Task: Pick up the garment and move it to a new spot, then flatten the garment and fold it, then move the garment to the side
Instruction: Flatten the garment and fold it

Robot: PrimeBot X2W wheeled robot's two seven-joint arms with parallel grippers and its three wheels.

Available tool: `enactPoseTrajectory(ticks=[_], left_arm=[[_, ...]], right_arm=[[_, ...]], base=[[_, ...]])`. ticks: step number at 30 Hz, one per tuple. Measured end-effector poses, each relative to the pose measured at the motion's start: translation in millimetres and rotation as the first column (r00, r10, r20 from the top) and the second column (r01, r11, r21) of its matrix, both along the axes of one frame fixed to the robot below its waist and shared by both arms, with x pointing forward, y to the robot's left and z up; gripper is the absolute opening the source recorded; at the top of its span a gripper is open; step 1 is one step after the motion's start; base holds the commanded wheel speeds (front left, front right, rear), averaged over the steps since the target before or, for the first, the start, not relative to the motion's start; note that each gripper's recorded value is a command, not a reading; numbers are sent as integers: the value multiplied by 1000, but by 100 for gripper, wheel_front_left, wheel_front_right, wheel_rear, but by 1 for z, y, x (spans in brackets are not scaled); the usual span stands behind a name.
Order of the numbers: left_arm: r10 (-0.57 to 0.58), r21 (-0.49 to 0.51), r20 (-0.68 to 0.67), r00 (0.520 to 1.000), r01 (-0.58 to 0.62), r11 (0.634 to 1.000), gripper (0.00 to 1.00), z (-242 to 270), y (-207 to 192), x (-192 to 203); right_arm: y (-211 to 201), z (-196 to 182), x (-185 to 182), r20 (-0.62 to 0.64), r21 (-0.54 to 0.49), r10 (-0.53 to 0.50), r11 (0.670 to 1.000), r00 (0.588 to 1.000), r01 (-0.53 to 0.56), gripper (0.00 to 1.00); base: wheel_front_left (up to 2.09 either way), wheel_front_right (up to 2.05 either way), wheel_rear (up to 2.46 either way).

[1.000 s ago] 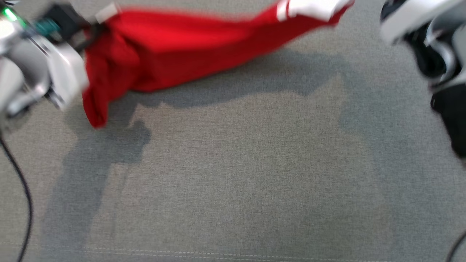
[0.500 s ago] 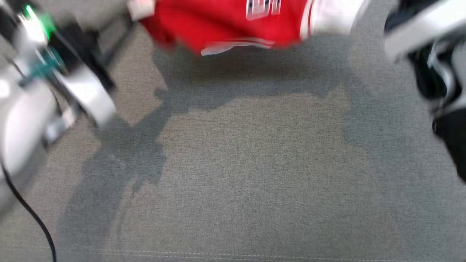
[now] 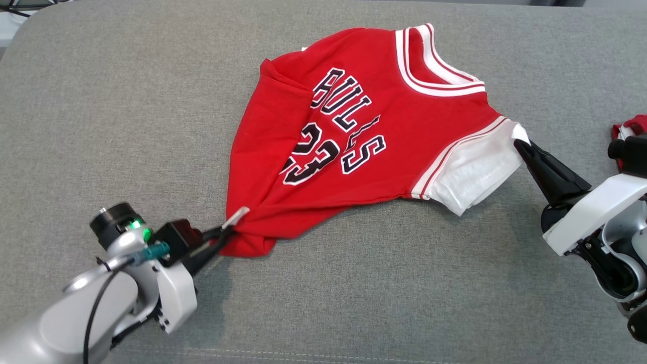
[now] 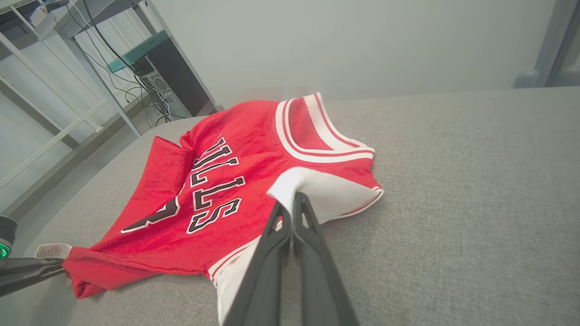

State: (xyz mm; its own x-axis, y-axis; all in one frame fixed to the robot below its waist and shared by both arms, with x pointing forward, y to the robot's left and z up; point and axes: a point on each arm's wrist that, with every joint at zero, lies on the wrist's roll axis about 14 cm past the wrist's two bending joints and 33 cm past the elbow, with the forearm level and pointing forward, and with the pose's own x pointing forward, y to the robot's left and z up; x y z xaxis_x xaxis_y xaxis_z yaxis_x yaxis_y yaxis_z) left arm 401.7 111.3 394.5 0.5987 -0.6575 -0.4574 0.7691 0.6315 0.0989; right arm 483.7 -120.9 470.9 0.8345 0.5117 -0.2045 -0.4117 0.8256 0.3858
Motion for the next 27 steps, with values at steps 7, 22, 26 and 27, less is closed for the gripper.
enactPoseTrajectory(ticks=[7, 22, 26, 27], left_arm=[[38, 59, 73, 997, -42, 997, 31, 11, 16, 40], [306, 13, 81, 949, -308, 951, 100, 2, 24, 80], [377, -56, 117, 919, -372, 926, 100, 19, 33, 77], [377, -56, 117, 919, -372, 926, 100, 19, 33, 77]], right_arm=[[20, -1, -1, 8, 46, 8, 999, 1000, -8, 0], [33, -24, -3, -41, 47, 3, 999, 999, -1, 0], [37, -16, 0, -19, 58, 5, 998, 1000, -4, 0], [37, -16, 0, -19, 58, 5, 998, 1000, -4, 0]], base=[[0, 0, 0], [0, 0, 0], [0, 0, 0], [0, 0, 0]])
